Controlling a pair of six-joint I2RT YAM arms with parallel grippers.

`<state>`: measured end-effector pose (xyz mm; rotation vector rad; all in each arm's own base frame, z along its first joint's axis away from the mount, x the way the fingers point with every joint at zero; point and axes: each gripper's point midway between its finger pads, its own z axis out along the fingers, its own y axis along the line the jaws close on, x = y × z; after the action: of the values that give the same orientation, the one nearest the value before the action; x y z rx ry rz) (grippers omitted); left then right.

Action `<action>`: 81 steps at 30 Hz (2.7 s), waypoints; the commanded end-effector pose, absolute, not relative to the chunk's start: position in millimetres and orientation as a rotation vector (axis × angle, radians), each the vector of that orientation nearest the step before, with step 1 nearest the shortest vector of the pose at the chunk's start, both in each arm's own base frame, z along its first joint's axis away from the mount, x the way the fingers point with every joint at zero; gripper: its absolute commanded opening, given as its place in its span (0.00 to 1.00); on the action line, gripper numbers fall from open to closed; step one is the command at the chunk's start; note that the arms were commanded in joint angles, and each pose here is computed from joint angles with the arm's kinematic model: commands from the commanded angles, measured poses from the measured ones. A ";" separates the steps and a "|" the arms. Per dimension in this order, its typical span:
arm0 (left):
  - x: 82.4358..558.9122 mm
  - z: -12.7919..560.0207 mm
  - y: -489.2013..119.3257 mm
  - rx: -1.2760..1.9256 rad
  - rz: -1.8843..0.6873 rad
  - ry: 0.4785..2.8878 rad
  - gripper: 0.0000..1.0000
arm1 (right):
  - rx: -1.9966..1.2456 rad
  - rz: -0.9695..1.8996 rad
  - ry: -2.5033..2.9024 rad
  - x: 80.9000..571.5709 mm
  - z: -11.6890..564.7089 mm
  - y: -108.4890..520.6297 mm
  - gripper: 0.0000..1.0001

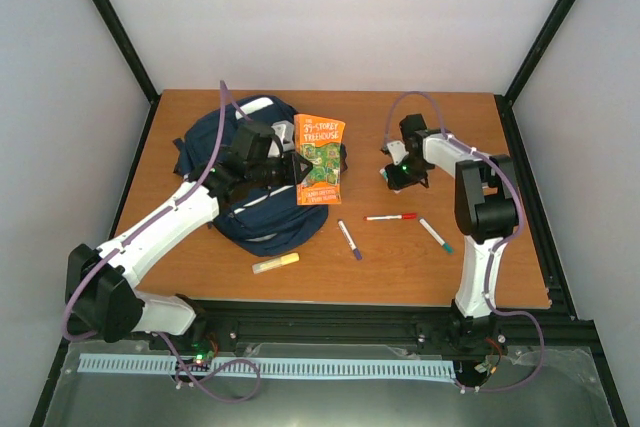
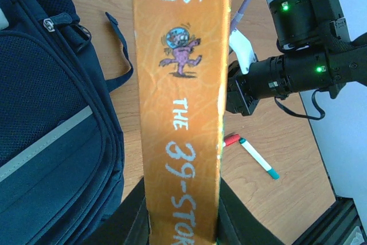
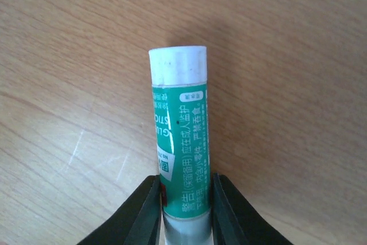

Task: Pack the student bag
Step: Adjust the stationery at the center of the board.

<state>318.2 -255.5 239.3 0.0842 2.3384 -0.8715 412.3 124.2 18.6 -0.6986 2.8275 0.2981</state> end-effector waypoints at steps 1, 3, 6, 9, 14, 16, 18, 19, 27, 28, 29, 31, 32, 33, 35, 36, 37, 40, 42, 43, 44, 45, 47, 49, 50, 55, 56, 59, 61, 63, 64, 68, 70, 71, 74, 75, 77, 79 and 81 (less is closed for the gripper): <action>323.7 268.4 -258.4 0.115 -0.912 2.229 0.01 | -0.536 0.282 2.945 390.5 15.8 116.4 0.23; 323.2 268.3 -258.4 0.118 -0.913 2.230 0.01 | -0.508 0.285 2.951 389.3 17.6 116.3 0.21; 322.2 268.2 -257.7 0.120 -0.910 2.229 0.01 | -0.479 0.301 2.966 387.2 17.3 116.6 0.20; 322.6 266.8 -257.4 0.117 -0.908 2.231 0.01 | -0.469 0.313 2.981 386.8 13.8 117.7 0.30; 322.6 266.3 -259.3 0.123 -0.917 2.233 0.01 | -0.469 0.297 2.988 388.3 10.7 116.4 0.39; 323.0 266.6 -259.7 0.125 -0.919 2.230 0.01 | -0.469 0.295 2.978 389.9 13.6 116.3 0.40; 323.2 267.7 -260.5 0.127 -0.923 2.228 0.01 | -0.471 0.299 2.973 390.9 15.6 117.3 0.41; 323.1 267.5 -260.5 0.129 -0.922 2.229 0.01 | -0.474 0.303 2.971 391.2 16.3 117.7 0.41; 322.6 265.2 -260.6 0.130 -0.922 2.233 0.01 | -0.480 0.319 2.951 393.7 24.0 120.2 0.43; 322.5 264.8 -260.3 0.130 -0.920 2.234 0.01 | -0.479 0.314 2.939 395.1 28.6 119.6 0.44; 322.5 264.8 -260.2 0.130 -0.920 2.234 0.01 | -0.476 0.311 2.922 397.6 34.1 119.1 0.45; 322.8 265.6 -260.3 0.132 -0.919 2.231 0.01 | -0.469 0.307 2.893 400.6 45.2 118.1 0.47; 322.9 266.0 -260.7 0.133 -0.921 2.231 0.01 | -0.466 0.305 2.882 402.4 49.7 117.7 0.48; 322.9 266.5 -260.8 0.134 -0.922 2.230 0.01 | -0.467 0.301 2.874 403.5 53.4 117.4 0.49; 323.4 266.1 -261.3 0.134 -0.922 2.231 0.01 | -0.466 0.294 2.869 405.0 57.4 115.9 0.50; 323.5 266.1 -261.3 0.134 -0.922 2.231 0.01 | -0.466 0.288 2.868 405.4 58.0 115.1 0.50; 323.5 266.7 -261.4 0.134 -0.923 2.230 0.01 | -0.466 0.284 2.867 406.3 58.3 114.4 0.50; 322.7 267.3 -261.5 0.133 -0.929 2.228 0.01 | -0.466 0.290 2.866 407.4 60.1 113.6 0.51; 321.9 268.2 -261.0 0.133 -0.930 2.227 0.01 | -0.468 0.295 2.856 408.6 64.2 113.3 0.51; 321.7 268.6 -261.0 0.135 -0.930 2.225 0.01 | -0.466 0.296 2.848 409.4 67.4 113.1 0.51; 321.6 269.4 -260.8 0.137 -0.930 2.222 0.01 | -0.462 0.300 2.838 410.3 70.9 112.8 0.51; 321.4 269.1 -260.8 0.137 -0.929 2.224 0.01 | -0.459 0.304 2.828 411.0 74.2 112.6 0.51; 321.7 268.9 -261.4 0.139 -0.931 2.224 0.01 | -0.455 0.318 2.817 411.8 78.5 112.0 0.51; 321.8 269.6 -262.4 0.144 -0.936 2.222 0.01 | -0.447 0.343 2.803 411.9 85.7 110.9 0.51; 321.7 270.1 -263.0 0.150 -0.939 2.218 0.01 | -0.445 0.365 2.788 411.8 91.7 110.6 0.52; 311.6 278.4 -272.0 0.267 -1.006 2.154 0.01 | -0.501 0.762 2.520 400.5 151.1 123.2 0.55; 308.1 281.7 -273.7 0.297 -1.025 2.130 0.01 | -0.534 0.859 2.413 392.2 173.5 127.7 0.56; 295.7 294.8 -274.0 0.365 -1.069 2.046 0.01 | -0.626 0.914 2.224 367.9 207.1 132.6 0.64; 284.2 307.1 -273.7 0.419 -1.104 1.975 0.01 | -0.688 0.978 2.111 346.4 229.1 142.1 0.77; 270.3 320.5 -273.9 0.480 -1.148 1.904 0.01 | -0.749 1.106 1.999 321.8 251.6 154.6 1.00; 265.4 327.5 -273.3 0.495 -1.163 1.873 0.01 | -0.774 1.180 1.944 309.9 263.0 160.5 1.00; 253.8 354.8 -268.9 0.506 -1.208 1.750 0.01 | -0.869 1.350 1.798 281.9 289.0 176.9 1.00; 250.5 363.8 -270.9 0.514 -1.245 1.713 0.01 | -0.928 1.380 1.754 276.4 297.6 186.1 1.00; 248.8 368.4 -272.7 0.521 -1.266 1.694 0.01 | -0.951 1.386 1.743 275.9 300.5 190.1 1.00; 243.1 380.4 -277.9 0.547 -1.334 1.646 0.01 | -1.000 1.446 1.691 272.1 309.6 198.3 1.00; 241.1 383.6 -279.5 0.558 -1.353 1.633 0.01 | -1.005 1.479 1.675 271.7 312.1 199.9 1.00; 236.4 388.9 -282.7 0.588 -1.388 1.611 0.01 | -1.029 1.540 1.623 266.3 321.6 202.1 1.00; 232.0 392.0 -285.7 0.620 -1.417 1.600 0.01 | -1.050 1.576 1.570 261.5 332.5 203.0 1.00; 230.1 392.3 -287.2 0.634 -1.431 1.601 0.01 | -1.057 1.616 1.522 256.8 341.7 203.0 1.00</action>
<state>243.1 -283.0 344.9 0.5400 1.7928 -1.3489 277.1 200.5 311.2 -0.9974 1.7033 1.4917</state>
